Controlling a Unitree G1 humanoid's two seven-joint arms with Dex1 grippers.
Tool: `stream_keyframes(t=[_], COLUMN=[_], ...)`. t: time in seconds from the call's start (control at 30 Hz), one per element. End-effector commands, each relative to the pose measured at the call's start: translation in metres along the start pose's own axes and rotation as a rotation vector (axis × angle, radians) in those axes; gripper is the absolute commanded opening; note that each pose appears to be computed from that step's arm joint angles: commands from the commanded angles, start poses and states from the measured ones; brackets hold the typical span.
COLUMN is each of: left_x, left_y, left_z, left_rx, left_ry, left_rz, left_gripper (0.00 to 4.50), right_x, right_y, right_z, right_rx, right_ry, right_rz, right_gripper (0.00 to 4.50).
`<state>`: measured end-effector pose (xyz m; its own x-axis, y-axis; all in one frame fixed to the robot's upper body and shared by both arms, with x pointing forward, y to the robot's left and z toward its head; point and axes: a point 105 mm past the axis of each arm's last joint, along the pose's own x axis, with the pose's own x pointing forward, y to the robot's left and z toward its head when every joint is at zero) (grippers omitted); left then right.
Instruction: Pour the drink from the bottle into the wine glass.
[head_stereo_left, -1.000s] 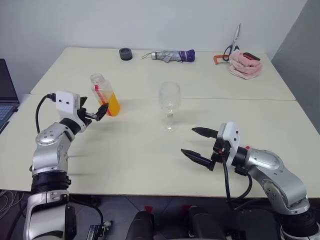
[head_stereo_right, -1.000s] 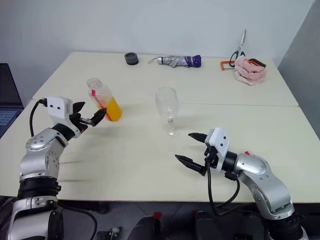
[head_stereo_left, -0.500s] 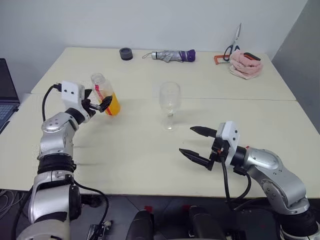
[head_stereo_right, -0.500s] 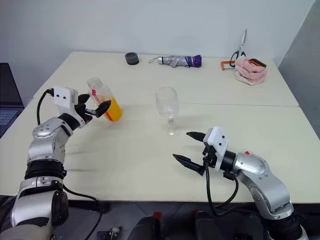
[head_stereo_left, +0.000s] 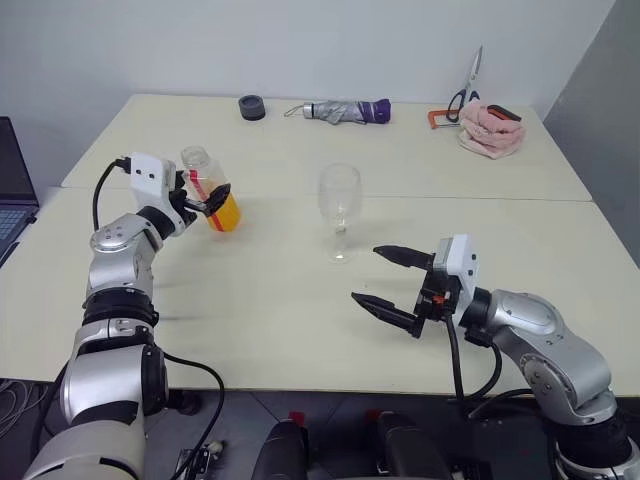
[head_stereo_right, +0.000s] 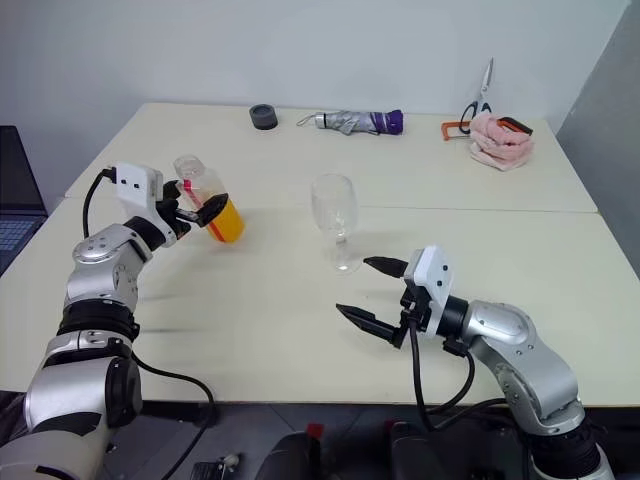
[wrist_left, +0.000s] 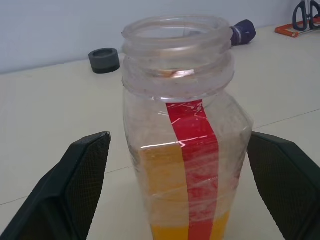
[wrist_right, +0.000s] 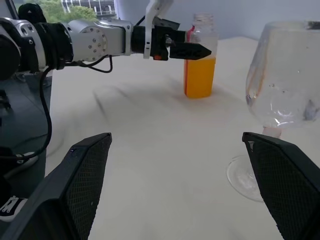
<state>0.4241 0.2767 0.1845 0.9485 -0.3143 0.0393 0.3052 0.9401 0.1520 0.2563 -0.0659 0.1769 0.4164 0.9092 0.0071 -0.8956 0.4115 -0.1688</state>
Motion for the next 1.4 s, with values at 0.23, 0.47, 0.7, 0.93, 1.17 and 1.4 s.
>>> stream_keyframes(t=[0.23,0.47,0.7,0.93,1.17,1.4], left_x=[0.004,0.002,0.003,0.013,0.022,0.034], left_y=[0.003,0.007,0.004,-0.019,-0.058,-0.094], left_z=[0.017,0.018,0.031,0.059,0.083,0.110], left_rx=[0.010,0.002,0.032,0.108,0.293,0.480], left_ry=[-0.060,-0.066,-0.101,-0.165,-0.221,-0.313], left_rz=[0.006,0.029,0.024,-0.048,-0.147,-0.215], left_gripper=[2.02,1.67,1.67,1.67,1.67,1.67], right_x=[0.002,0.005,0.005,0.001,-0.011,-0.007], right_y=[0.005,0.005,0.004,-0.002,-0.013,-0.023], right_z=[0.020,0.020,0.027,0.037,0.045,0.050], right_rx=[-0.063,-0.067,-0.081,-0.094,-0.105,-0.115], right_ry=[-0.053,-0.062,-0.085,-0.115,-0.120,-0.136], right_rz=[0.037,0.043,0.040,-0.024,-0.121,-0.209], right_gripper=[4.50,4.50,4.50,4.50,4.50,4.50])
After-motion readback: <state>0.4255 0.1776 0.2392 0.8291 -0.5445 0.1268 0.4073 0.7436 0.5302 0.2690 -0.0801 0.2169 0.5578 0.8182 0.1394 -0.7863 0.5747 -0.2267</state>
